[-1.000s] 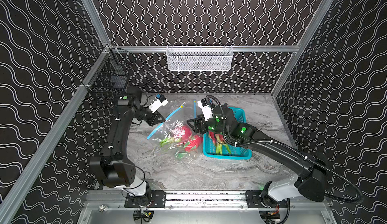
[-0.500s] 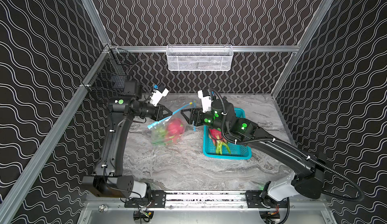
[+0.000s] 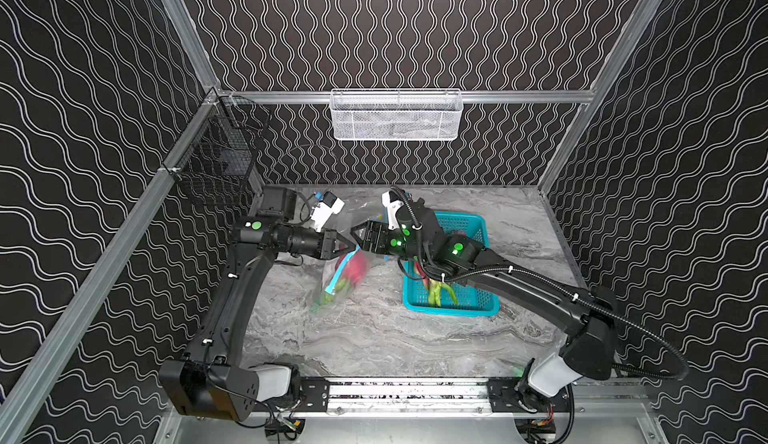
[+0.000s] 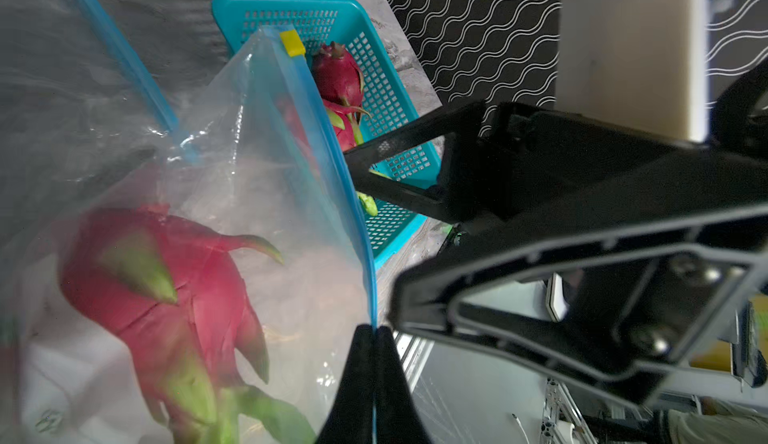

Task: Open the zip-top bag and take out the dragon fruit
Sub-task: Pick up the zipper food storage bag at the center of the board, then unzip the zipper on the zipper food storage bag.

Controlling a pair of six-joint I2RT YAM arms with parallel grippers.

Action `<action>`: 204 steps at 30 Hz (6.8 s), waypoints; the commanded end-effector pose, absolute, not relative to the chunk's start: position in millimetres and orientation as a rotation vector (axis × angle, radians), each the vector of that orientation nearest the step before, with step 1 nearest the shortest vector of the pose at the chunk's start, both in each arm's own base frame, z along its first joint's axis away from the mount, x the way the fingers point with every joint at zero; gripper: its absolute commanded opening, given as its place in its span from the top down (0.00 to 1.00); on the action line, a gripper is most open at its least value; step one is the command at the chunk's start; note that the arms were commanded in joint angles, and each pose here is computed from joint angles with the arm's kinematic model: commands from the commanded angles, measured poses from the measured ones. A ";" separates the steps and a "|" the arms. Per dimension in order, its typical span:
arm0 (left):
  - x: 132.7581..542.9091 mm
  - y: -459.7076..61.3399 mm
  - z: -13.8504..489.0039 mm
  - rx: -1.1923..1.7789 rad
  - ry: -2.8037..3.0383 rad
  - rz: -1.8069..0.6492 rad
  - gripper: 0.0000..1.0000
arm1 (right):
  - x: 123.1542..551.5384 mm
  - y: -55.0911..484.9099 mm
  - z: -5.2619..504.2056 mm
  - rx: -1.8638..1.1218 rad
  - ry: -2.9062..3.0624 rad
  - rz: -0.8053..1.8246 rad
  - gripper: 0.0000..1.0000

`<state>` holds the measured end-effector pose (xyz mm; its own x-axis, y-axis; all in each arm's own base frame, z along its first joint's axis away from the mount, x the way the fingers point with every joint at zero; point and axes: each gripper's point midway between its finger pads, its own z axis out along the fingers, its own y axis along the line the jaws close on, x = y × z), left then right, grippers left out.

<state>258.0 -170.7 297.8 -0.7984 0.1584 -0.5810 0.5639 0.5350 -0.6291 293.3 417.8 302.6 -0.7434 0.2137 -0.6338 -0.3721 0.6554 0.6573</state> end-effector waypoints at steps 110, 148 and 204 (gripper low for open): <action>219.3 -133.5 331.6 1.384 1.597 -0.872 1.00 | 230.3 471.5 374.3 -1.382 1.302 0.746 0.91; 220.0 -124.8 341.5 1.484 1.579 -0.691 1.00 | 229.2 461.1 352.7 -1.423 1.456 0.837 1.00; 226.4 -122.8 345.2 1.525 1.591 -0.607 1.00 | 197.5 356.1 359.1 -1.247 1.729 0.909 0.42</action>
<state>240.9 -114.2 341.0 0.0638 0.6034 -0.7949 0.9600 0.1806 0.2141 206.0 345.0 365.6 -0.1885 -0.3576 -0.9147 -0.9460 0.3164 0.0713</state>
